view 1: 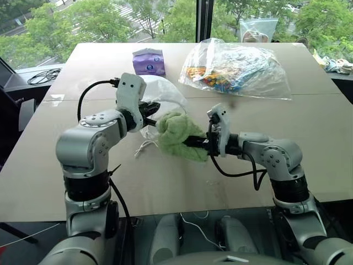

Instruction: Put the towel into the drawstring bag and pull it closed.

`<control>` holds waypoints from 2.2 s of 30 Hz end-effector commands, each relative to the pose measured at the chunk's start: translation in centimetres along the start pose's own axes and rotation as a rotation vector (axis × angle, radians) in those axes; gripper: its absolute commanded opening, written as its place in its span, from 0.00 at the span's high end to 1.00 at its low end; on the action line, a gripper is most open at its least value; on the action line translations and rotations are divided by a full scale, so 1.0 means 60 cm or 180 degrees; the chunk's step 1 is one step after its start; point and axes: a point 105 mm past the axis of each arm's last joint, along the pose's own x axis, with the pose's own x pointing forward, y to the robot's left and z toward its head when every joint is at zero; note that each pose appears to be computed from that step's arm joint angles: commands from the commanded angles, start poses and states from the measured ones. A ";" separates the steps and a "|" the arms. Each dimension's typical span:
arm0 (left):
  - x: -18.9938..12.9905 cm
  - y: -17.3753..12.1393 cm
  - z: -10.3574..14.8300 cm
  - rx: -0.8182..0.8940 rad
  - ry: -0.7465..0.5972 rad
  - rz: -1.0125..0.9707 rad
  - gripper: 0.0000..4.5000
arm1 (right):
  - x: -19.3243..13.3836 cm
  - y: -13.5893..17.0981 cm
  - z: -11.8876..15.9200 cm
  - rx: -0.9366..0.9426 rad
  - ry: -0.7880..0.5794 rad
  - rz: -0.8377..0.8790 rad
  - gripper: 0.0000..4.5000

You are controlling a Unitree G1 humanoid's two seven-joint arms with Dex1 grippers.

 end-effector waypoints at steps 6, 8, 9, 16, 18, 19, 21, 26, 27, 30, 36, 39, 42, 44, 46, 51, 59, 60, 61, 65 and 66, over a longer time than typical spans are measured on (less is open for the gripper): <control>-0.018 -0.006 0.036 -0.0298 -0.0225 -0.0290 1.00 | 0.001 -0.009 0.058 0.0331 -0.0598 -0.0215 0.92; -0.018 -0.005 0.039 -0.0348 -0.0242 -0.0316 1.00 | 0.000 -0.021 0.060 0.0475 -0.0659 -0.0346 0.92; -0.017 -0.002 0.039 -0.0361 -0.0238 -0.0306 1.00 | -0.003 -0.031 0.061 0.0580 -0.0701 -0.0446 0.92; -0.008 0.006 0.045 -0.0473 -0.0299 -0.0265 1.00 | -0.026 -0.054 0.076 0.0881 -0.0968 -0.0582 0.92; -0.005 0.014 0.050 -0.0553 -0.0361 -0.0195 1.00 | -0.041 -0.033 0.087 0.0739 -0.1051 -0.0317 0.92; -0.003 0.018 0.050 -0.0576 -0.0356 -0.0159 1.00 | -0.048 -0.021 0.092 0.0675 -0.1079 -0.0168 0.92; -0.001 0.022 0.047 -0.0579 -0.0335 -0.0129 1.00 | -0.062 0.004 0.095 0.0535 -0.1092 0.0135 0.92; 0.005 0.023 0.048 -0.0569 -0.0368 -0.0098 1.00 | -0.110 0.096 0.077 0.0176 -0.0955 0.1176 0.92; 0.006 0.023 0.049 -0.0575 -0.0382 -0.0094 1.00 | -0.115 0.102 0.076 0.0175 -0.0953 0.1262 0.92; 0.009 0.019 0.050 -0.0617 -0.0390 -0.0154 1.00 | -0.121 0.089 0.087 0.0322 -0.1148 0.1215 0.92; 0.006 -0.003 0.055 -0.0694 -0.0439 -0.0405 1.00 | -0.076 0.025 0.059 0.0466 -0.0903 0.0435 0.92; 0.006 -0.004 0.055 -0.0692 -0.0437 -0.0426 1.00 | -0.064 0.029 0.050 0.0477 -0.0840 0.0447 0.92; 0.004 -0.011 0.056 -0.0745 -0.0435 -0.0516 1.00 | -0.053 0.033 0.043 0.0476 -0.0775 0.0446 0.92; 0.002 -0.022 0.055 -0.0752 -0.0418 -0.0629 1.00 | -0.043 0.032 0.041 0.0492 -0.0749 0.0422 0.92; 0.002 -0.029 0.054 -0.0743 -0.0423 -0.0681 1.00 | -0.034 0.032 0.041 0.0507 -0.0738 0.0407 0.92; 0.004 -0.037 0.048 -0.0761 -0.0405 -0.0736 1.00 | 0.011 -0.002 0.037 0.0834 -0.0687 -0.0083 0.92; -0.001 -0.038 0.050 -0.0776 -0.0450 -0.0779 1.00 | 0.015 -0.039 0.004 0.1295 -0.0428 -0.0556 0.92; 0.000 -0.038 0.048 -0.0778 -0.0444 -0.0777 1.00 | 0.014 -0.038 0.007 0.1336 -0.0449 -0.0542 0.92; 0.000 -0.039 0.046 -0.0779 -0.0438 -0.0778 1.00 | 0.013 -0.037 0.014 0.1374 -0.0504 -0.0538 0.92; 0.004 -0.052 0.040 -0.0775 -0.0385 -0.0851 1.00 | 0.013 -0.032 0.067 0.1610 -0.0980 -0.0413 0.92; 0.006 -0.057 0.038 -0.0770 -0.0368 -0.0872 1.00 | 0.014 -0.030 0.078 0.1672 -0.1072 -0.0374 0.92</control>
